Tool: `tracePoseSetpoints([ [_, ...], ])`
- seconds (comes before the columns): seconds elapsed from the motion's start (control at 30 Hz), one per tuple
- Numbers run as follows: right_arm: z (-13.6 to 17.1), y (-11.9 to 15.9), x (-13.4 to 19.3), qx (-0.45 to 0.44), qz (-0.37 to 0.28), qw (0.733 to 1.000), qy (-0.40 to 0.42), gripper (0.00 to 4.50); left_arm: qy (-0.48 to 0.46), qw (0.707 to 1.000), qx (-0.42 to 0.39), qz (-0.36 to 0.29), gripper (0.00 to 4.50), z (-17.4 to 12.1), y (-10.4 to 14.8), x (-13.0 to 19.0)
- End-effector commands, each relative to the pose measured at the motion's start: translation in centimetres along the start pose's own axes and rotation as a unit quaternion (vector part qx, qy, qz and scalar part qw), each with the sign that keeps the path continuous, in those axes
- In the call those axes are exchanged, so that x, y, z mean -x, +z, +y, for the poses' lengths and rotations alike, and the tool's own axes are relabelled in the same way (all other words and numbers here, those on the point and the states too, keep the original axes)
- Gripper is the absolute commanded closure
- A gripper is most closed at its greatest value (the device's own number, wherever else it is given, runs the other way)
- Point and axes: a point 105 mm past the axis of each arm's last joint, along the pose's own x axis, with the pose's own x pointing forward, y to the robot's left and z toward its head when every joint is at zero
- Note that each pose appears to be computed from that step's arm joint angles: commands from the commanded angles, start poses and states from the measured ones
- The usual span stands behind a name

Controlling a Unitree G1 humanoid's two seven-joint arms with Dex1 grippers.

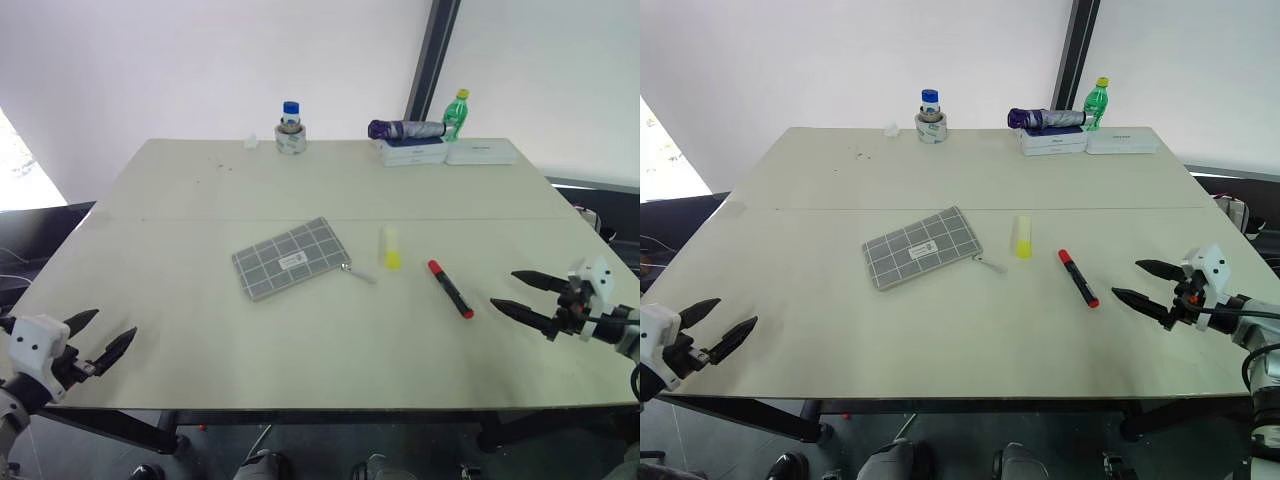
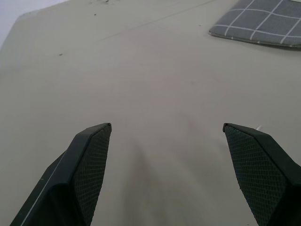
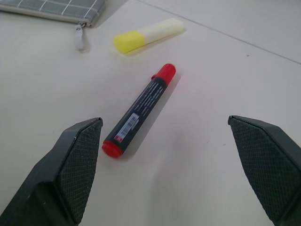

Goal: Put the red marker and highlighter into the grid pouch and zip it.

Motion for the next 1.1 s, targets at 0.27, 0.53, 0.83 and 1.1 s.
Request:
tracePoseSetpoints([
  [0.27, -0.1, 1.5, -0.9, 0.028, -0.029, 0.999, -0.005, 0.06, -0.003, 0.998, -0.045, -0.031, 0.50, 0.4, 2.2, -0.8],
  [0.53, 0.7, 1.3, -2.2, 0.022, -0.038, 0.999, 0.001, 0.06, -0.017, 0.998, -0.055, -0.037, 0.50, 0.1, 2.9, -1.8],
  [0.83, 0.2, 2.1, -3.5, 0.014, -0.047, 0.999, -0.007, 0.06, -0.015, 0.996, -0.081, -0.043, 0.50, -0.1, 3.2, -1.9],
  [1.1, 0.3, 2.4, -4.7, 0.006, -0.051, 0.999, -0.009, 0.28, -0.008, 0.989, -0.140, -0.049, 0.50, -0.2, 3.6, -2.3],
])
